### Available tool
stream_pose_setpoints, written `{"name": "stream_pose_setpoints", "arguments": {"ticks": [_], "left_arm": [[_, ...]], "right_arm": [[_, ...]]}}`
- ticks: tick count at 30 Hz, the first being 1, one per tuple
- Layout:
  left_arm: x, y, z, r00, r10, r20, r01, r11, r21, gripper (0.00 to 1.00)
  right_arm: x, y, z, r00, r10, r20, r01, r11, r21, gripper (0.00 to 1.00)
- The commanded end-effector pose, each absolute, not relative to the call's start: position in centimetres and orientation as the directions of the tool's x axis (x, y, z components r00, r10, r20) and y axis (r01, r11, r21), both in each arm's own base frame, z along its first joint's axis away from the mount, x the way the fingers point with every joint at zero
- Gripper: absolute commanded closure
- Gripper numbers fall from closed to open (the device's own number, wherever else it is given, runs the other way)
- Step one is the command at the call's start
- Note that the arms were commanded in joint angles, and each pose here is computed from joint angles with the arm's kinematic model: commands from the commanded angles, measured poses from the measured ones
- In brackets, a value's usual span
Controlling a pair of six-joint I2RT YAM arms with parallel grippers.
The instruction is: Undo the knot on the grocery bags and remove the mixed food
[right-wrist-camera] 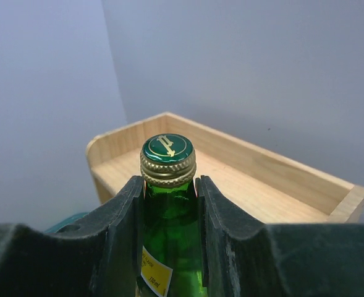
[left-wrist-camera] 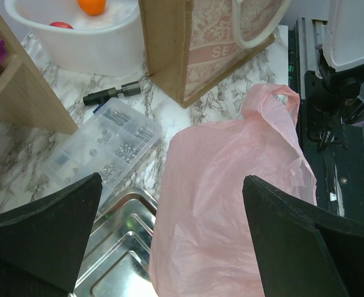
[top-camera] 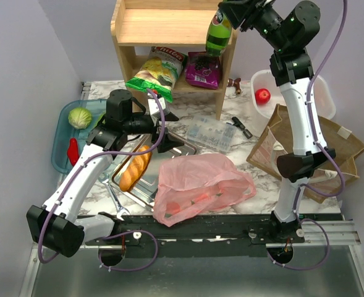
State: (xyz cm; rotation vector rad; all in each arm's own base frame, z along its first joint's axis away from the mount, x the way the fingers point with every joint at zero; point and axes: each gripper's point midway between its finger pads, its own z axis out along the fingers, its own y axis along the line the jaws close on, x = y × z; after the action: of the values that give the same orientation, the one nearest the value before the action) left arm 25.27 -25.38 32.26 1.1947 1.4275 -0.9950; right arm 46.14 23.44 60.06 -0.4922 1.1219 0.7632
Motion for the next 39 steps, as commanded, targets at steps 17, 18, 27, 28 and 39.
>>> {"name": "stream_pose_setpoints", "arguments": {"ticks": [17,18,27,28,39], "left_arm": [[25.6,-25.6,32.2,-0.039,0.157,-0.987,0.982,0.187,-0.009,0.02],[25.6,-25.6,32.1,-0.041,0.156,-0.987,0.982,0.190,-0.010,0.02],[25.6,-25.2,31.5,-0.055,0.163,-0.985,0.979,0.204,-0.021,0.01],[25.6,-25.2,31.4,-0.054,0.165,-0.985,0.979,0.204,-0.019,0.02],[26.0,-24.5,31.3,-0.049,0.171,-0.984,0.976,0.219,-0.011,0.02]], "right_arm": [[45.1,21.8,69.8,0.691,0.398,-0.604,-0.548,0.833,-0.078,0.99],[45.3,21.9,69.7,0.697,0.399,-0.596,-0.541,0.838,-0.073,0.99],[48.1,22.9,67.5,0.743,0.332,-0.582,-0.461,0.883,-0.085,0.99],[48.6,22.9,67.1,0.740,0.329,-0.586,-0.455,0.887,-0.076,0.99],[51.9,23.5,64.1,0.749,0.257,-0.611,-0.391,0.915,-0.094,0.95]]}}
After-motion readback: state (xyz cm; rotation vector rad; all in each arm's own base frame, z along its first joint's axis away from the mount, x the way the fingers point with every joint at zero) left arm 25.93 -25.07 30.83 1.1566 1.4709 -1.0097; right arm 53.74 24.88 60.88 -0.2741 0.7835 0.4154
